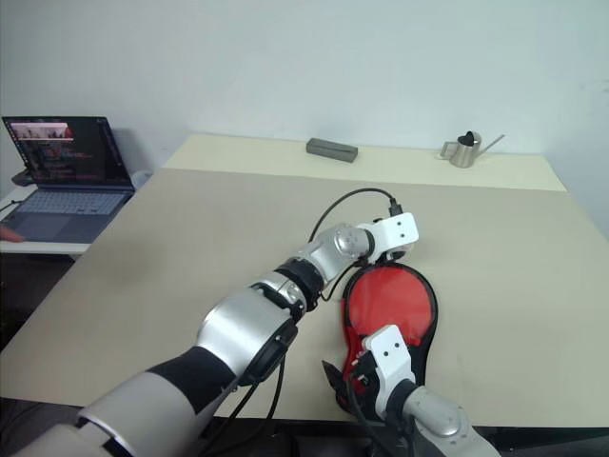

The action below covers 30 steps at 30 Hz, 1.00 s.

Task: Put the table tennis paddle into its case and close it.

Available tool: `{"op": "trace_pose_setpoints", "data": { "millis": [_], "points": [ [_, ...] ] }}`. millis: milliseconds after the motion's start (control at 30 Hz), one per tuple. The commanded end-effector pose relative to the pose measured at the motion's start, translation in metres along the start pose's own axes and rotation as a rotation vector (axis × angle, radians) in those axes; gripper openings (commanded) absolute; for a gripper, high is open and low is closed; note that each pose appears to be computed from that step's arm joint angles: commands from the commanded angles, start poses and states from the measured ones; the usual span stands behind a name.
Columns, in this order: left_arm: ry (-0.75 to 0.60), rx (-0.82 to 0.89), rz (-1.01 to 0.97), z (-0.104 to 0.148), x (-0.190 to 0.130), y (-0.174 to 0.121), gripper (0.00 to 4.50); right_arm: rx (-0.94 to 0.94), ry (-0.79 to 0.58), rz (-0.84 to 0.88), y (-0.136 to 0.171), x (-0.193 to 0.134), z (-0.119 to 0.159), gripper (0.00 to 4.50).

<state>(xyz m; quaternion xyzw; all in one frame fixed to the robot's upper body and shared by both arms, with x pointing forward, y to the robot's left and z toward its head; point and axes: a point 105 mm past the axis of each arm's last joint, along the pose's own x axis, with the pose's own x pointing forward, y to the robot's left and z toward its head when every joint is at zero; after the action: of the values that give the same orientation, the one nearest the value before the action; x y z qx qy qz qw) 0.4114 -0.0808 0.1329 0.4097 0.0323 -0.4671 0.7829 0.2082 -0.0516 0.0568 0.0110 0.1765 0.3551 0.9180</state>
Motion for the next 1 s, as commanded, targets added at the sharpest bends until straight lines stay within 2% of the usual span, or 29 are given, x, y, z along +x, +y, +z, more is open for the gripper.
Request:
{"op": "trace_pose_setpoints", "data": {
  "millis": [33, 133, 300, 367, 500, 600, 800, 1000],
  "points": [
    [-0.21, -0.012, -0.049, 0.057, -0.005, 0.007, 3.18, 0.105, 0.284, 0.012, -0.007, 0.0, -0.066, 4.5],
    [-0.314, -0.086, -0.065, 0.068, -0.022, 0.028, 3.18, 0.094, 0.273, 0.023, -0.015, 0.005, -0.061, 4.5],
    [-0.474, -0.162, -0.154, 0.062, -0.066, 0.062, 3.18, 0.082, 0.247, 0.052, -0.026, 0.01, -0.05, 4.5],
    [-0.499, -0.177, -0.144, 0.046, -0.087, 0.079, 3.18, 0.081, 0.233, 0.06, -0.032, 0.008, -0.045, 4.5],
    [-0.455, -0.205, -0.1, -0.003, -0.128, 0.1, 3.18, 0.103, 0.162, 0.085, -0.041, 0.001, -0.022, 4.5],
    [-0.436, -0.219, -0.099, -0.028, -0.159, 0.097, 3.18, 0.103, 0.103, 0.127, -0.045, -0.009, 0.002, 4.5],
    [-0.389, -0.324, -0.078, -0.056, -0.196, 0.071, 3.18, 0.14, -0.005, 0.281, -0.039, -0.035, 0.051, 4.5],
    [-0.445, -0.407, -0.145, -0.043, -0.201, 0.049, 3.18, 0.101, -0.051, 0.292, -0.053, -0.061, 0.087, 4.5]
  ]
}}
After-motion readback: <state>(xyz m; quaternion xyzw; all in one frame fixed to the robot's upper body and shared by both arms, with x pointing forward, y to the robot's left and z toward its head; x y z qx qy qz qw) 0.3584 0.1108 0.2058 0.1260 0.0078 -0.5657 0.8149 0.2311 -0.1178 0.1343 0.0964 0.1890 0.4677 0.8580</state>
